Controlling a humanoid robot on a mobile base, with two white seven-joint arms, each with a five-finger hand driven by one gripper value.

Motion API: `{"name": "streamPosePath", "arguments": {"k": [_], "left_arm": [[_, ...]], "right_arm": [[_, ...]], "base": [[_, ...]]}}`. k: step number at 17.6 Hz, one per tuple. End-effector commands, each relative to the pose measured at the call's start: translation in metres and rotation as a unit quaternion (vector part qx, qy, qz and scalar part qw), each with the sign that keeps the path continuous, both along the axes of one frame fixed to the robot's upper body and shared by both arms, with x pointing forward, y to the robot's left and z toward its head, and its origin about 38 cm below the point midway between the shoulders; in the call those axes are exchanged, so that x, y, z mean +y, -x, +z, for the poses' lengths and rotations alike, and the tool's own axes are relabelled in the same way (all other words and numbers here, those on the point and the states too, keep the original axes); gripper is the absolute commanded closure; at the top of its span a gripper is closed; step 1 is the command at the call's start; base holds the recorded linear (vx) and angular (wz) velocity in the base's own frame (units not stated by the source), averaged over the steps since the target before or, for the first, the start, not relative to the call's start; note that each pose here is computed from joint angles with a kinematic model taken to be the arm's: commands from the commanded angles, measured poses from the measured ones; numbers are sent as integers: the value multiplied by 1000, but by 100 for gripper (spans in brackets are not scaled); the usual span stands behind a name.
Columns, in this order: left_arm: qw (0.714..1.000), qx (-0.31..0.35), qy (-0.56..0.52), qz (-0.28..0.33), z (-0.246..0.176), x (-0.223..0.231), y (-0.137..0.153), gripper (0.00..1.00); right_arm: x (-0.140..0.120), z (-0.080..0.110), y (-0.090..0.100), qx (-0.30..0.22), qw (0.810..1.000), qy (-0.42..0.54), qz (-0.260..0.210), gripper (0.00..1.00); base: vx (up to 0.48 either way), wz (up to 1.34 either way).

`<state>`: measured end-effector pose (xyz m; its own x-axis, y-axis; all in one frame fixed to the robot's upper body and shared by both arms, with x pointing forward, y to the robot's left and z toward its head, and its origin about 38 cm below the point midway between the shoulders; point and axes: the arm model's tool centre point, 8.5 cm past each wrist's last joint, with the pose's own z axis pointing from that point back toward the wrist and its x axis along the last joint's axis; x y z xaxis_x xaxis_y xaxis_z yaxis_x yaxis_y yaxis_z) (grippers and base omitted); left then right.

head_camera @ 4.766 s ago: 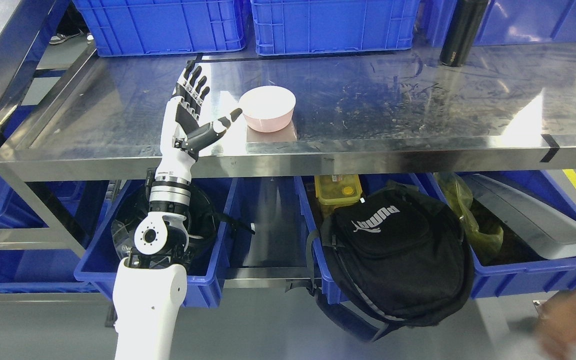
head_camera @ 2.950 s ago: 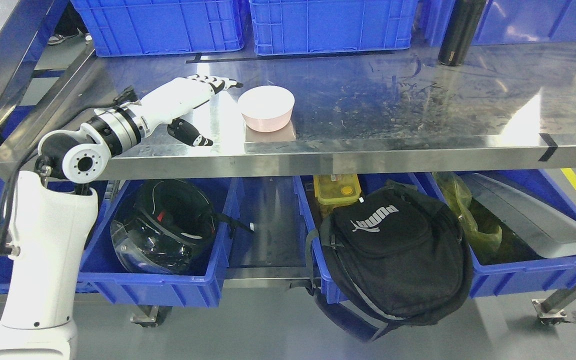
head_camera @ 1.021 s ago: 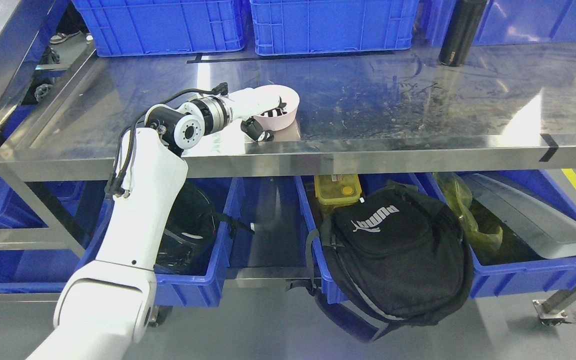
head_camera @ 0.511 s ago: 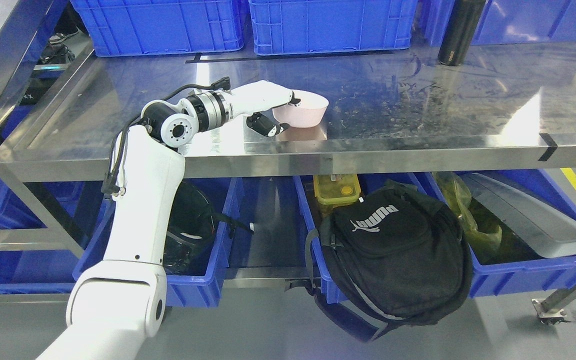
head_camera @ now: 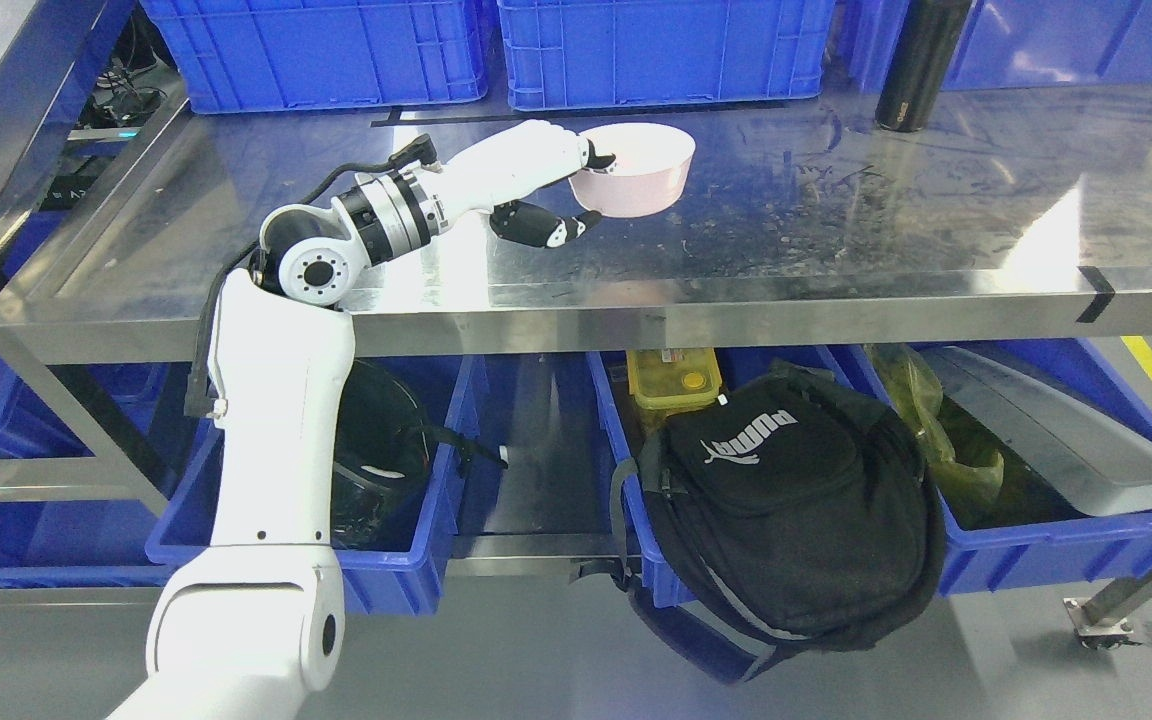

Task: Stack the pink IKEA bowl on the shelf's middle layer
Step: 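Lift the pink bowl off the shelf with the left hand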

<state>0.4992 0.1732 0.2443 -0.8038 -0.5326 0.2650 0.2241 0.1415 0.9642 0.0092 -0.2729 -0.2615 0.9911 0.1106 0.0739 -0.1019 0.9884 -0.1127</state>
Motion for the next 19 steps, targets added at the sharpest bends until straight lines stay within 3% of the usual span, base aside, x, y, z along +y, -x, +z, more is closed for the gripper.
{"name": "streamPosePath", "arguments": {"k": [1, 8, 19], "left_arm": [[998, -50, 40, 9, 4, 22, 41, 99], [998, -43, 53, 3, -9, 23, 56, 99], [996, -73, 49, 0, 7, 21, 64, 97]], "right_arm": [[-11, 1, 9, 3, 1000, 8, 0, 0], [-11, 1, 9, 3, 1000, 8, 0, 0], [-11, 1, 9, 3, 1000, 8, 0, 0]], "base": [[0, 0], [0, 0], [0, 2]]}}
